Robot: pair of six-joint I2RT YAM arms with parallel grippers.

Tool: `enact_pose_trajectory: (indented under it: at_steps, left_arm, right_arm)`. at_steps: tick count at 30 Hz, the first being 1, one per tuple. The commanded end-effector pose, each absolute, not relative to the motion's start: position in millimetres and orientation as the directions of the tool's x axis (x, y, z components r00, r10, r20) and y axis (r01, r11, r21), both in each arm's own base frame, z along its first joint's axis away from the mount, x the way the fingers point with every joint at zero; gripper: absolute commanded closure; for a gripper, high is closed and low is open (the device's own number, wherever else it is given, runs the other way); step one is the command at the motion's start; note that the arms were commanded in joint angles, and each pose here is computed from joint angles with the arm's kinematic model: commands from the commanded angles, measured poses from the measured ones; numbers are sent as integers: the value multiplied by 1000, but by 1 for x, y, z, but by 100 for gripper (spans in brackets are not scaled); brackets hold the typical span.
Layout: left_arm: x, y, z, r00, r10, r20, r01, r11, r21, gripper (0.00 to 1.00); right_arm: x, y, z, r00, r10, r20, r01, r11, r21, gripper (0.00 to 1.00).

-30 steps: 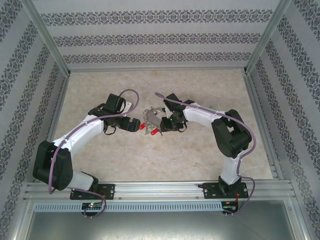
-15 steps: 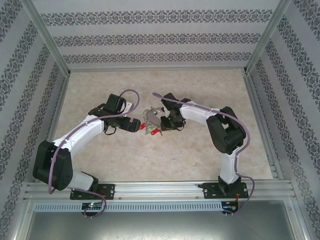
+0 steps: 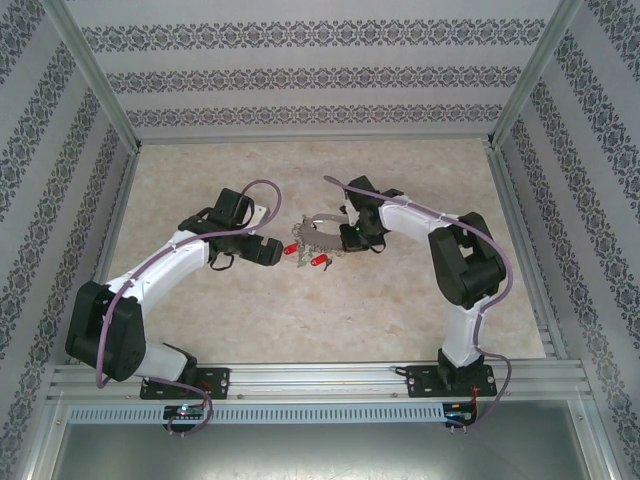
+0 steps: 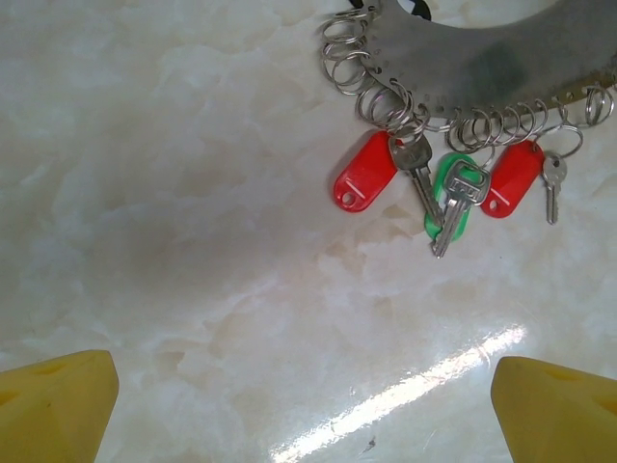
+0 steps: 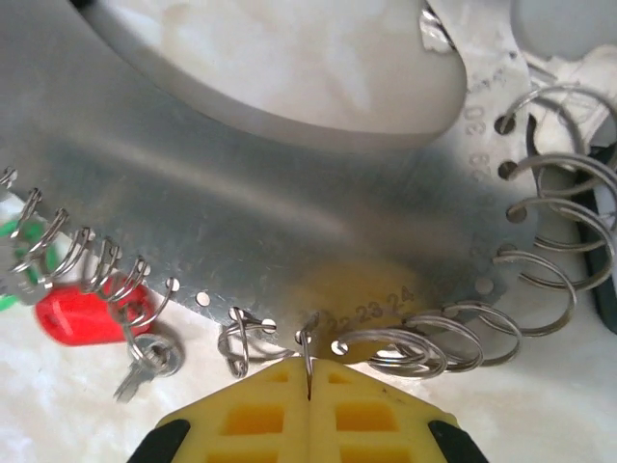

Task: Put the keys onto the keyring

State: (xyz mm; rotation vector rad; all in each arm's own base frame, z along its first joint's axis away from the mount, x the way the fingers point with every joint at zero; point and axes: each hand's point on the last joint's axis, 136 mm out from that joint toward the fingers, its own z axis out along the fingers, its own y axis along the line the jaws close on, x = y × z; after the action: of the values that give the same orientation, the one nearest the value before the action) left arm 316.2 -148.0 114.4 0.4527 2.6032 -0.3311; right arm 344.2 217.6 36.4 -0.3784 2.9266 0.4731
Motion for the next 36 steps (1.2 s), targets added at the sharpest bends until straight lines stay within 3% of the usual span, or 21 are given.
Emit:
enact_pose_trajectory:
  at_steps: [1, 8, 13, 18, 25, 29, 36]
  left_arm:
    - [311, -165, 125, -793, 295, -533, 445, 878, -177, 0]
    - [304, -182, 150, -708, 247, -661, 519, 818, -250, 0]
    - [333, -169, 157, -650, 101, -753, 399, 889, -225, 0]
    - [360, -187, 126, -747, -4, -665, 303, 888, -346, 0]
    - [368, -208, 97, -814, -35, -580, 280, 851, -445, 4]
    - [366, -206, 88, -822, -36, -569, 271, 854, -444, 4]
    - [363, -214, 81, -838, -88, -539, 239, 828, -507, 5]
  right_arm:
    - [317, 241, 55, -863, -441, -247, -505, 778, 375, 100]
    - [286, 235, 49, -661, -697, -277, -750, 625, 216, 100]
    - [284, 214, 50, -635, -731, -251, -771, 618, 151, 100]
    - [306, 179, 41, -750, -630, -202, -655, 750, 92, 100]
    - [345, 112, 33, -911, -369, -184, -366, 929, -50, 90]
    - [356, 113, 43, -948, -215, -234, -238, 968, 75, 77]
    - [348, 140, 73, -943, -143, -300, -230, 933, 278, 71]
